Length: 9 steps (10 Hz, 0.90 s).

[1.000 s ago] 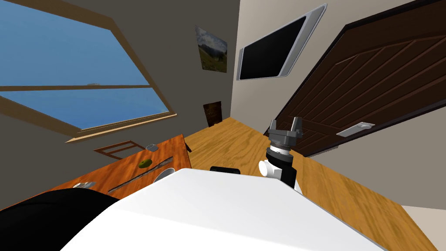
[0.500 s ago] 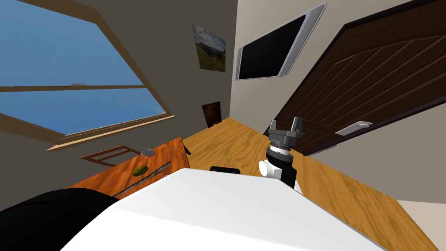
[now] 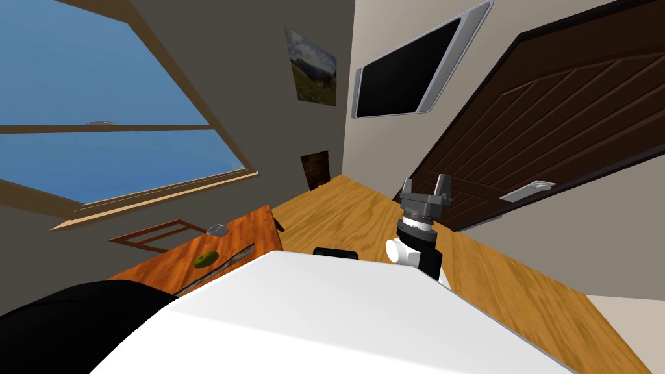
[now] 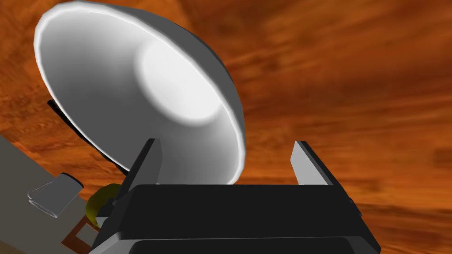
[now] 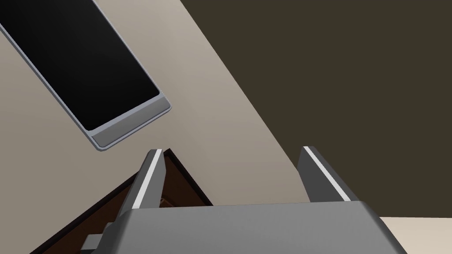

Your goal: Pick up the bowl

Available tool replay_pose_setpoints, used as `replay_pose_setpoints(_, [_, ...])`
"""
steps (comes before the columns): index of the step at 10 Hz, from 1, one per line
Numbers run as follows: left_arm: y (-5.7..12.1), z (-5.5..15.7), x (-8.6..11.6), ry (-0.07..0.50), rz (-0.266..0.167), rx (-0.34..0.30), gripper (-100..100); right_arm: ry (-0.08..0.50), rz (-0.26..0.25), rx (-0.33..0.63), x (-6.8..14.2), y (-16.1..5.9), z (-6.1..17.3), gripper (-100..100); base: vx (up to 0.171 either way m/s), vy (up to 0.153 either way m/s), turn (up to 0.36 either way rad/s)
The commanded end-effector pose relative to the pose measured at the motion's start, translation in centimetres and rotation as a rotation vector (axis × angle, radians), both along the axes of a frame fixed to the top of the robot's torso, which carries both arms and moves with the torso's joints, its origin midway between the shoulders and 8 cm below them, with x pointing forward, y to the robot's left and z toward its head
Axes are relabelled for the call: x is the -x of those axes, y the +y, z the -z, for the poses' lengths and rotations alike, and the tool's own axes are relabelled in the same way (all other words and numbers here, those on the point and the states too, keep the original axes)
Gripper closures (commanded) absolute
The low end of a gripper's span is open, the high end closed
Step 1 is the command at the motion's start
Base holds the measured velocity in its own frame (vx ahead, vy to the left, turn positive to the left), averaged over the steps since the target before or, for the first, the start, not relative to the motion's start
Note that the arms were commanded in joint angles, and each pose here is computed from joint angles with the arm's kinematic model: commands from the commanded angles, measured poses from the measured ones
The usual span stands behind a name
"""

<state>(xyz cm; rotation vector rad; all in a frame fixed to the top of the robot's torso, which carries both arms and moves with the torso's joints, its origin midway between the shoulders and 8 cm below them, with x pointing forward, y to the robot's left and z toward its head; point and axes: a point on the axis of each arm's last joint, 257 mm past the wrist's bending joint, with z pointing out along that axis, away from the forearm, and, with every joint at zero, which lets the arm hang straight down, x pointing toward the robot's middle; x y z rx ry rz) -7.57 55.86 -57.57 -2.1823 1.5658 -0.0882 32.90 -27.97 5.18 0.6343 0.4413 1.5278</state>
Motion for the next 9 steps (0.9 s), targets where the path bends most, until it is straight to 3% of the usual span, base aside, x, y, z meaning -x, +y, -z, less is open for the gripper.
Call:
replay_pose_setpoints(1, [0.0, 0.0, 0.0, 0.0, 0.0, 0.0, 0, 0.0, 0.0, 0.0, 0.0, 0.0, 0.0, 0, 0.0, 0.0, 0.0])
replay_pose_setpoints(2, [-0.8, 0.9, -0.6, 0.002, -0.001, 0.0, -100, 0.0, 0.0, 0.0, 0.0, 0.0, 0.0, 0, -0.016, 0.048, 0.0])
replay_pose_setpoints(5, [-2.1, 2.3, -1.7, 0.006, -0.001, 0.002, -100, 0.0, 0.0, 0.0, 0.0, 0.0, 0.0, 0, -0.013, 0.051, -0.009])
replay_pose_setpoints(6, [-1.7, 1.8, -1.5, 0.001, -0.002, 0.003, -100, 0.0, 0.0, 0.0, 0.0, 0.0, 0.0, 0, 0.0, 0.0, 0.0])
replay_pose_setpoints(7, [-1.7, 1.9, -1.5, 0.004, -0.001, 0.002, 100, 0.0, 0.0, 0.0, 0.0, 0.0, 0.0, 0, 0.0, 0.0, 0.0])
replay_pose_setpoints(9, [-1.8, 1.9, -1.4, 0.006, -0.002, 0.002, 100, 0.0, 0.0, 0.0, 0.0, 0.0, 0.0, 0, -0.001, -0.001, 0.006])
